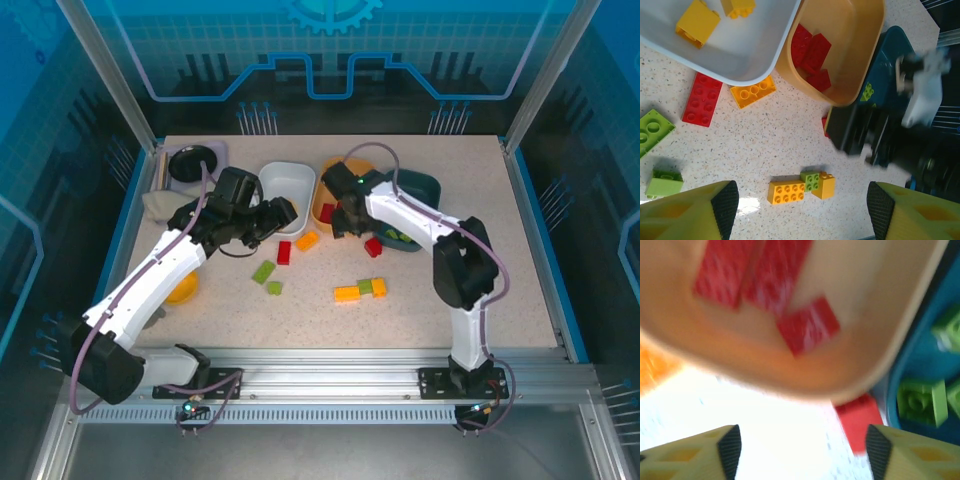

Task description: Sort the legos into containers by color

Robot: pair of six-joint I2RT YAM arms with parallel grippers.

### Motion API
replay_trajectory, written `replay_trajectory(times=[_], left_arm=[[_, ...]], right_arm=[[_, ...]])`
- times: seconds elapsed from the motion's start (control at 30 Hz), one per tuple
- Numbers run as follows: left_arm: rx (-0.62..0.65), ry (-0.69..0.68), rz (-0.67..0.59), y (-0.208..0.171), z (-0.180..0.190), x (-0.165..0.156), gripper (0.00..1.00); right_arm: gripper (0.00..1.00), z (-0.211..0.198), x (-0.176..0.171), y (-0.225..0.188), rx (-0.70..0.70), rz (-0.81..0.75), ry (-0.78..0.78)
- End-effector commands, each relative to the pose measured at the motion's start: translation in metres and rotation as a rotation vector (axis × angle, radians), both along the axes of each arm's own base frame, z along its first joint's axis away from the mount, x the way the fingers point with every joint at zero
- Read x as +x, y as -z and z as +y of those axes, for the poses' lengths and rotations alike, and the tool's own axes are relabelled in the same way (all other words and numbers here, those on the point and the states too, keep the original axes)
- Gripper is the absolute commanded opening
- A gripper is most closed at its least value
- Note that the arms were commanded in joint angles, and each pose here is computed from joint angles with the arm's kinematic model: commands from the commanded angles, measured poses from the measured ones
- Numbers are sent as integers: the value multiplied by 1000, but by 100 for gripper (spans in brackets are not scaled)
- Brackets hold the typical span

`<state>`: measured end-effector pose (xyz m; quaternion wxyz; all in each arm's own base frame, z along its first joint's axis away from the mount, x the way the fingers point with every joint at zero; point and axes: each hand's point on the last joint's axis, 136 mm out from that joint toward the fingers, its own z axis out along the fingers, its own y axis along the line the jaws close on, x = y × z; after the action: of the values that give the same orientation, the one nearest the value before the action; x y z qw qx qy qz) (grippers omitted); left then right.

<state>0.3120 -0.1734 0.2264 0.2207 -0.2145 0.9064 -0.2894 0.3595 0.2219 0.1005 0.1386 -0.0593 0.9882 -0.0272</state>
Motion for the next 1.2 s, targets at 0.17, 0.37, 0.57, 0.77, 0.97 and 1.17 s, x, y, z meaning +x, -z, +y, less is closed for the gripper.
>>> replay_trajectory(times=[0.17,0.37,0.57,0.77,0.97,1.17], left_arm=[[-20,9,47,18,3,-18,72],[-19,7,39,15,5,-20,72],[-12,5,46,16,8,-27,72],[-11,3,55,17,10,-29,72],[-14,1,56,16,10,-30,72],[-16,3,63,19,10,-33,72]], right_arm=[[88,-22,-30,15,110,9,212],[88,-39,-24,44,52,12,158],[86,-36,-5,54,30,-31,27],[72,-42,6,68,-7,-10,14],[58,-46,9,75,-37,-6,-9],[59,-41,17,76,-35,-33,-49]])
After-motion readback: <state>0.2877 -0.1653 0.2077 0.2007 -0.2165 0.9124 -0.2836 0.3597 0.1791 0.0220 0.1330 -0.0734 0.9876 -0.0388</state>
